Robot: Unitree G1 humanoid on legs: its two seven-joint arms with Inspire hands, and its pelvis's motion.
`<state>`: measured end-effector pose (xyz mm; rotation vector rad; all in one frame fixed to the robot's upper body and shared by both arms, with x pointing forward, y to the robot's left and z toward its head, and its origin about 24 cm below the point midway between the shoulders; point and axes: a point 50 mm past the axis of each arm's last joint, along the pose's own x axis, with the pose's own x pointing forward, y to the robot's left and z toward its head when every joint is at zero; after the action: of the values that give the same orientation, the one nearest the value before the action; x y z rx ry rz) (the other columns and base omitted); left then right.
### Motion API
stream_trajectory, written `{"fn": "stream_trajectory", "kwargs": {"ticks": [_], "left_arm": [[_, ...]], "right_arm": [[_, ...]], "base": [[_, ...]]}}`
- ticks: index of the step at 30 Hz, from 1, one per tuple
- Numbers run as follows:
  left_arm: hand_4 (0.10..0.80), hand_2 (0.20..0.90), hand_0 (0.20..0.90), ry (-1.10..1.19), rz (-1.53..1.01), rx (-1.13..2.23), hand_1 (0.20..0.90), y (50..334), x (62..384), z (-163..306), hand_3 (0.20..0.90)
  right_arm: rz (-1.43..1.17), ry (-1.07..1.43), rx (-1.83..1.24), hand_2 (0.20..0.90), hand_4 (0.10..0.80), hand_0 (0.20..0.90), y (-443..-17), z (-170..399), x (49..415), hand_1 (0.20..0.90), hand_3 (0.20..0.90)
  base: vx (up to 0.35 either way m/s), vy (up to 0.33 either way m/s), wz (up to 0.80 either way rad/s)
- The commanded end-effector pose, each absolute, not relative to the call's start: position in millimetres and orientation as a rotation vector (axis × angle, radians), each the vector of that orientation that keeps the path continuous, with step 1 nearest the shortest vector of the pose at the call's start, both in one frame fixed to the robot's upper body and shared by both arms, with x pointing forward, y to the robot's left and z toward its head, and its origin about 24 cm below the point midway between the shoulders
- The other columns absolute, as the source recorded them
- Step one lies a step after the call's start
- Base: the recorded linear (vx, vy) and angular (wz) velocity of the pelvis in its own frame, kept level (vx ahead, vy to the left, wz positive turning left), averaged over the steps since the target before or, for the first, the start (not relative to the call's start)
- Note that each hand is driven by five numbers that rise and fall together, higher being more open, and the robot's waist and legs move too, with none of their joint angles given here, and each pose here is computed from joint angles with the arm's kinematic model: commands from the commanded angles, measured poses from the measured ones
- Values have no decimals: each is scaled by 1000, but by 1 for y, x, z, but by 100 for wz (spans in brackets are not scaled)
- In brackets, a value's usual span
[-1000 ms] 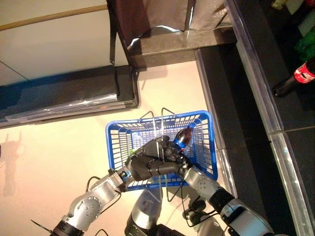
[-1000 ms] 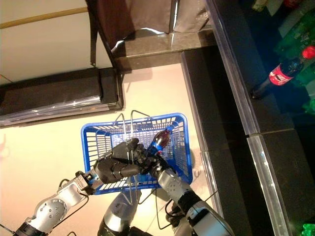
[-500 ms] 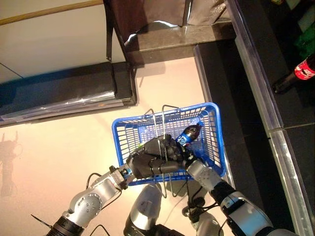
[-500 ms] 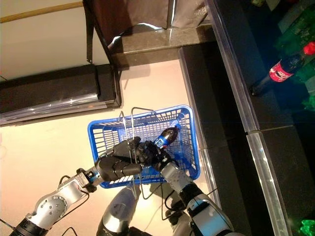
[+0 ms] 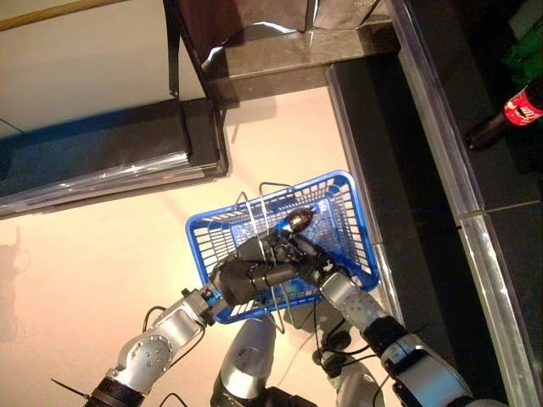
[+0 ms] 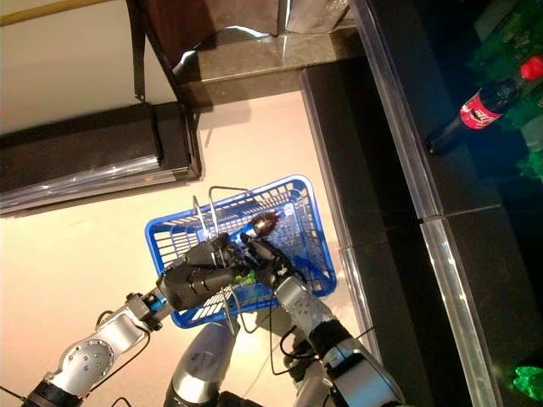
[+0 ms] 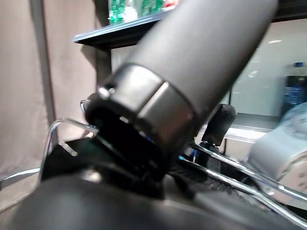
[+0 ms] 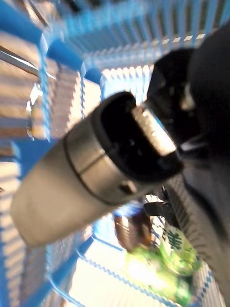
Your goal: Pick up the drink and place into the basket.
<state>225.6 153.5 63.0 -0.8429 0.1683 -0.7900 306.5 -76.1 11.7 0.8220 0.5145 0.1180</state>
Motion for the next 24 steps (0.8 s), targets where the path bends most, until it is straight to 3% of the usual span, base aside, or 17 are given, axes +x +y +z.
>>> {"fn": "stream_trajectory", "kwargs": {"ticks": [1,18,24], "left_arm": [[100,300,300,-520,-1244,-964,300,126,204,180,200],[100,300,300,-467,-822,-993,300,156,219,130,200],[100,300,300,-393,-567,-979,300,174,226,103,200]], "right_arm": [[385,220,825,900,800,900,-51,76,307,900,900],[767,-189,796,900,800,900,-76,134,242,900,900],[739,-234,742,900,800,900,-88,130,233,900,900]], "base": [[0,0,0],[-9,-10,-10],[22,7,-12]]}}
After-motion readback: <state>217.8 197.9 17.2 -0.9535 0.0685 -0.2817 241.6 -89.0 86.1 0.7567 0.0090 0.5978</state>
